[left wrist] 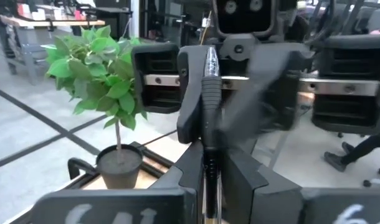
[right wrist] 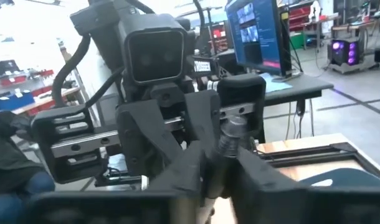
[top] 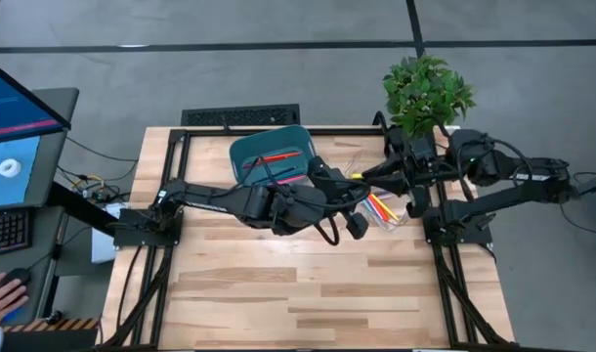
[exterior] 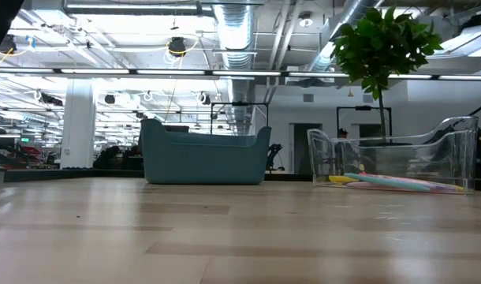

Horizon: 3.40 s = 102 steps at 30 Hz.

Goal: Sort pens & pencils
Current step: Put the black pen into the transparent bin, then return to Home Position

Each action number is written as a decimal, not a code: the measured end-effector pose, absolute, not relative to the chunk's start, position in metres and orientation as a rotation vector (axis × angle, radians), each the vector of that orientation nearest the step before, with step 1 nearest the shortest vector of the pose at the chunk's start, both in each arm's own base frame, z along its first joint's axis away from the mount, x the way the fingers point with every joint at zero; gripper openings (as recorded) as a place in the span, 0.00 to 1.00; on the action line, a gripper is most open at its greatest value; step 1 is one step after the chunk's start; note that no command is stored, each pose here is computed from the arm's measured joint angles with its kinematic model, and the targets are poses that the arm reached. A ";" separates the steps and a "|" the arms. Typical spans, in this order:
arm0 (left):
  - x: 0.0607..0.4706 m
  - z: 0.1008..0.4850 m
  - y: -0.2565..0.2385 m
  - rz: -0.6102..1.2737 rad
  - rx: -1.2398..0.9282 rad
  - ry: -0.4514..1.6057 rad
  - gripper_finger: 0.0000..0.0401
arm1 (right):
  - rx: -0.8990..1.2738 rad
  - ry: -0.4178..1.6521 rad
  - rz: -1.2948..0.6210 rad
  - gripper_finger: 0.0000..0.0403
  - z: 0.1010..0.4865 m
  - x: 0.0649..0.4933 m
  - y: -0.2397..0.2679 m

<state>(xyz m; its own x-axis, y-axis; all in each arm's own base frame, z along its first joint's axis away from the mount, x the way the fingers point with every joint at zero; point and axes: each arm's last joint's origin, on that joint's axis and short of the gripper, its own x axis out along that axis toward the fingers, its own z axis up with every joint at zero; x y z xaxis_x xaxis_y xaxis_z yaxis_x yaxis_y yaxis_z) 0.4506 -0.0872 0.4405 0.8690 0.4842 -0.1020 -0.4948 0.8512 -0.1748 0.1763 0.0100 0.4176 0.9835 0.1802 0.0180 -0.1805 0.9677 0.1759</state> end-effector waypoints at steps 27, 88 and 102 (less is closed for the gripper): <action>0.391 0.465 -0.098 0.605 -0.266 0.191 0.40 | 0.124 0.684 -0.411 0.10 0.354 0.136 -0.029; 0.043 0.209 -0.062 0.038 -0.647 0.035 0.36 | 0.385 -0.196 -0.186 0.98 0.255 0.068 -0.019; 0.038 0.174 -0.061 0.005 -0.574 0.027 0.36 | 0.330 -0.084 -0.139 0.98 0.171 0.097 -0.007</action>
